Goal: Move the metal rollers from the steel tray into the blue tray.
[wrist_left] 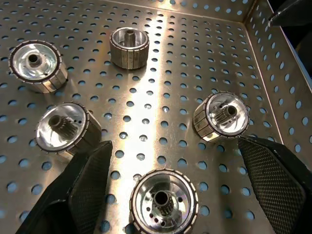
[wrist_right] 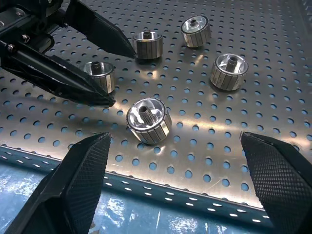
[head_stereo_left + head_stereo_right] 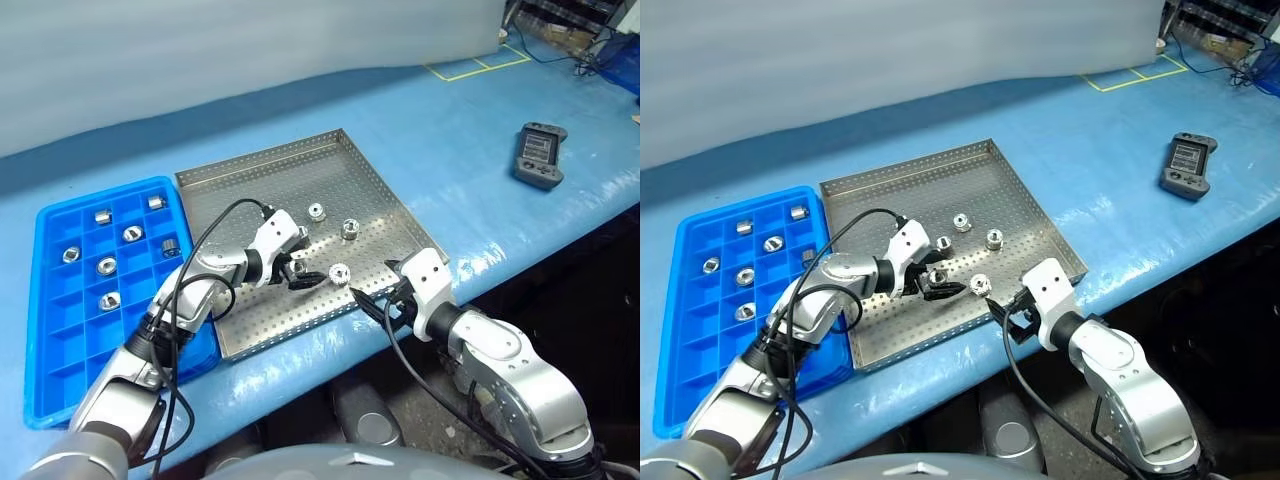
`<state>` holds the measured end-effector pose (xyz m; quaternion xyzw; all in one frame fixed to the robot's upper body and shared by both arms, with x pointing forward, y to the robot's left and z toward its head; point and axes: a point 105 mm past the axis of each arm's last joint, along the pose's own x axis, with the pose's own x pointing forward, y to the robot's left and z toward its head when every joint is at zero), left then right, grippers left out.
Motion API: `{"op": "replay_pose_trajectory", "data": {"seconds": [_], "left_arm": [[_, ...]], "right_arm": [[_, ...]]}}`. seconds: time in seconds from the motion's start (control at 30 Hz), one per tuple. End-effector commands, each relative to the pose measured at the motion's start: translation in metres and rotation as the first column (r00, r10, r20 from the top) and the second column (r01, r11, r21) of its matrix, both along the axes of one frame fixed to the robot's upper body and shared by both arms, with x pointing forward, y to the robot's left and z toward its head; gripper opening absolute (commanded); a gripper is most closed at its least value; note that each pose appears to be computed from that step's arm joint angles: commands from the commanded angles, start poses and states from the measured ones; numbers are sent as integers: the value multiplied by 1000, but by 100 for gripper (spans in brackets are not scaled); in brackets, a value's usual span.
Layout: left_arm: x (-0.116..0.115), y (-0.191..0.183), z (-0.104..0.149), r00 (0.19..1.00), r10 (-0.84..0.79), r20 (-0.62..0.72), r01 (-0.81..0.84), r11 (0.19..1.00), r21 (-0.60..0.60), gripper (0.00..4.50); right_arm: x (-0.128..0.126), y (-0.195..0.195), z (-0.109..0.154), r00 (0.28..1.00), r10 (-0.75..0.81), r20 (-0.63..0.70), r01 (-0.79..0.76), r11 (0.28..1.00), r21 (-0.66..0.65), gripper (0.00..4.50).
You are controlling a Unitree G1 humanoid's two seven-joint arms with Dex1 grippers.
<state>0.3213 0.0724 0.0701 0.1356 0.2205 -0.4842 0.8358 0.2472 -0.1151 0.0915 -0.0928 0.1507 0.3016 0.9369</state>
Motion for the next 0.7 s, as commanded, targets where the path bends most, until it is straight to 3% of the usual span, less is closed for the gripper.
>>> {"op": "replay_pose_trajectory", "data": {"seconds": [0.03, 0.1, 0.2, 0.43, 0.6, 0.7], "left_arm": [[-1, 10, 1, 999, -2, 49, -2, 997, 73, 447], [-5, 20, -7, 999, 7, 52, -13, 992, 124, 447], [-9, 28, -11, 998, 40, 41, -45, 990, 131, 394], [-13, 27, -12, 995, 91, 40, -94, 993, 75, 174], [-12, 20, -6, 991, 118, 57, -119, 993, 11, 164], [-10, 16, 11, 980, 167, 107, -157, 983, -98, 164]], "right_arm": [[0, 2, 14, 998, 2, 56, -3, 1000, 13, 450], [1, 4, 14, 998, 7, 57, -8, 1000, 15, 450], [2, 7, 15, 998, 20, 59, -21, 1000, 19, 450], [6, 15, 15, 996, 61, 59, -63, 998, 23, 450], [9, 18, 14, 995, 77, 57, -78, 997, 21, 450], [9, 20, 13, 995, 88, 53, -89, 996, 22, 450]]}}
